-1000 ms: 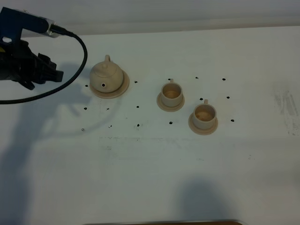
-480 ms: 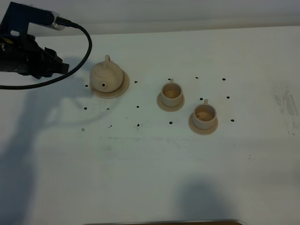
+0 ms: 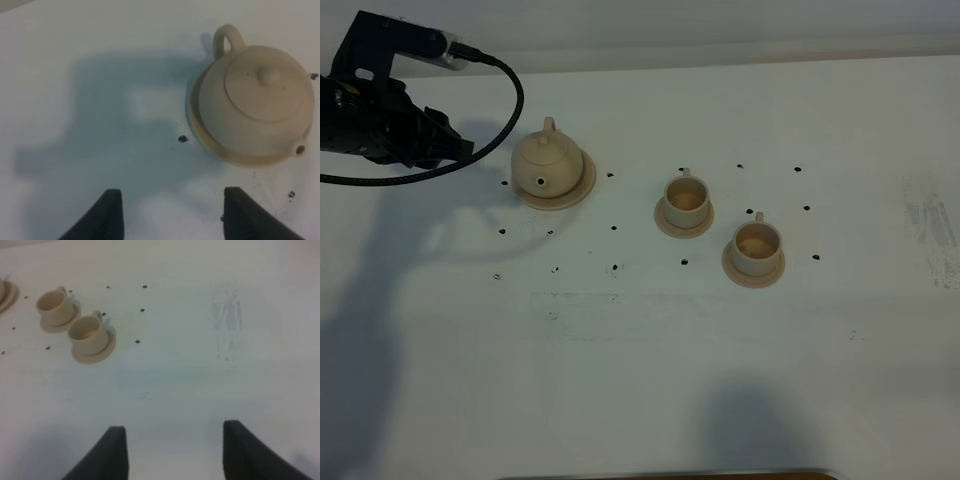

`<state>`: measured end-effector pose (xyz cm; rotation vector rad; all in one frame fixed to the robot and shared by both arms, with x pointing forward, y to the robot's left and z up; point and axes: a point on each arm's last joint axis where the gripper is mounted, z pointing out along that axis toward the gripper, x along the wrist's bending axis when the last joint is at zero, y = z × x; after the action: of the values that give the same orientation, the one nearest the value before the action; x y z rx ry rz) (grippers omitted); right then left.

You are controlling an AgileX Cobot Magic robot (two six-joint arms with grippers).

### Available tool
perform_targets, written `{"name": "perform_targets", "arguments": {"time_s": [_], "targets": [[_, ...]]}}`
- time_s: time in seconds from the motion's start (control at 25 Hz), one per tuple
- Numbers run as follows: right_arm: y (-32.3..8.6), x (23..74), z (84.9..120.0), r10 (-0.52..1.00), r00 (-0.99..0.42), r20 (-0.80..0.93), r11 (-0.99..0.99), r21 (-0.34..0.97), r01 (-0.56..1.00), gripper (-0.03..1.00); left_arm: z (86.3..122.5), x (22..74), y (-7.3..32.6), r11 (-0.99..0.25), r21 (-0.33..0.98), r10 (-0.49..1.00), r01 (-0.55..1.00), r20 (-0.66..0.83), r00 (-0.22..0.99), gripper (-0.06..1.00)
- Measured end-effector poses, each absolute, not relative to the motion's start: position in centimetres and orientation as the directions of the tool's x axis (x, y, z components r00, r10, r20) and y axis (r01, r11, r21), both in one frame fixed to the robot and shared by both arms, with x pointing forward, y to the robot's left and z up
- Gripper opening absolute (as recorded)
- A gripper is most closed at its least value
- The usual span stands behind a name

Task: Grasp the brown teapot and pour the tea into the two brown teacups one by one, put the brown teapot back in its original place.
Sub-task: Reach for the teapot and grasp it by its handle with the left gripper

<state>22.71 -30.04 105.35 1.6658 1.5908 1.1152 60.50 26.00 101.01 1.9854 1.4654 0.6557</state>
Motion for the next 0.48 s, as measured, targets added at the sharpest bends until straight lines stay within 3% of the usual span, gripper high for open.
{"name": "perform_targets", "arguments": {"time_s": [0.2, 0.48], "targets": [[-30.0, 22.7, 105.4, 0.982, -0.058, 0.178, -0.125, 0.855, 0.503, 0.44, 101.3, 61.5, 26.4, -0.222, 0.74, 0.965, 0.635, 0.073, 0.253, 0.43], [-30.0, 22.7, 105.4, 0.982, -0.058, 0.178, -0.125, 0.855, 0.503, 0.44, 100.9, 67.0, 26.4, -0.237, 0.734, 0.967, 0.637, 0.111, 0.231, 0.43]]}}
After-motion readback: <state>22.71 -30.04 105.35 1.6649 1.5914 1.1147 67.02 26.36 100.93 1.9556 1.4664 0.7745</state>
